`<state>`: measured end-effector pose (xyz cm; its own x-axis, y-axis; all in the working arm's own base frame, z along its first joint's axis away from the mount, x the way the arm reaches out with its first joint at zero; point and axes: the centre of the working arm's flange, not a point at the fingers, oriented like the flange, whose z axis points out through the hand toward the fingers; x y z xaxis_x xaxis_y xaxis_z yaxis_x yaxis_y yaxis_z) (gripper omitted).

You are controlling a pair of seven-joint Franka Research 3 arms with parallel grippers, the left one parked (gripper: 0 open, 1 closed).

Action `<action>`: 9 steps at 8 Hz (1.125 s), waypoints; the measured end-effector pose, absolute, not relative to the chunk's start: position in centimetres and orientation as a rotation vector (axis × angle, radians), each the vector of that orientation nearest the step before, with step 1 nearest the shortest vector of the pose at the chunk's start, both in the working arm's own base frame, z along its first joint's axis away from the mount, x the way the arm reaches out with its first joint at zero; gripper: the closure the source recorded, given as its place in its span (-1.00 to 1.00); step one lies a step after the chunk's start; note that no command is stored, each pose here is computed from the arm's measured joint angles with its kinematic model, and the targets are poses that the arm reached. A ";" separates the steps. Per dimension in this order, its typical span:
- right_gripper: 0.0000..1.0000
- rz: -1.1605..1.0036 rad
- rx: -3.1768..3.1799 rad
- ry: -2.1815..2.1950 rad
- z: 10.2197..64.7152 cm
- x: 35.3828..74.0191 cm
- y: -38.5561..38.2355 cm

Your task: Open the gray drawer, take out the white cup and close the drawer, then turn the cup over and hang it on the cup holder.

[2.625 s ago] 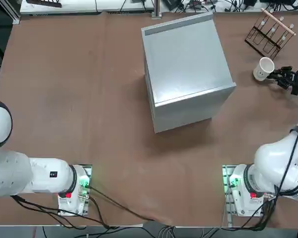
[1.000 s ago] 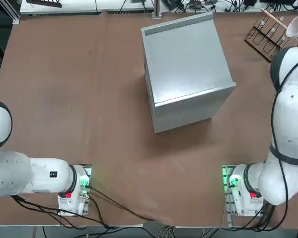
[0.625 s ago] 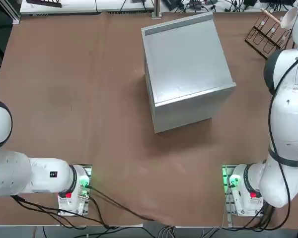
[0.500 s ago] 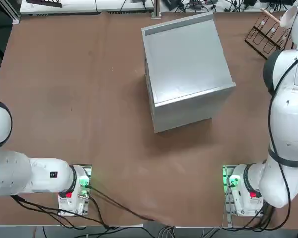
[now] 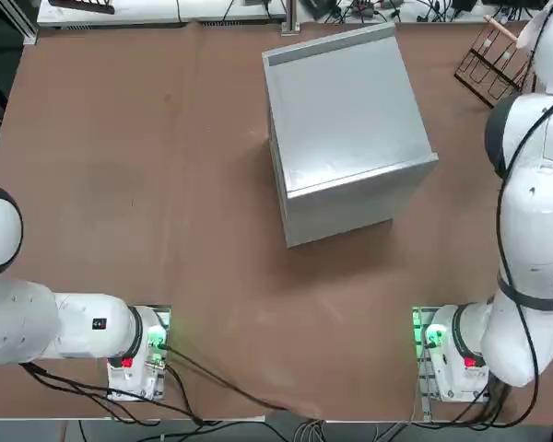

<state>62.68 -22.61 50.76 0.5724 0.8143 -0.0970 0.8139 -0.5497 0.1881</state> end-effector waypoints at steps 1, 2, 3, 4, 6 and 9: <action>0.60 -0.054 2.578 1.331 50.3 63.4 -21.1; 0.60 -0.088 2.560 1.298 50.4 63.8 -20.0; 0.60 -0.112 2.547 1.256 50.7 63.9 -19.5; 0.60 -0.126 2.542 1.213 51.0 63.6 -19.1; 0.60 -0.152 2.546 1.149 51.5 63.1 -17.8; 0.60 -0.189 2.468 1.033 51.5 63.1 -14.6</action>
<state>63.12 -14.60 51.49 0.7094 0.6405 -0.2941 0.7031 -0.6149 0.3570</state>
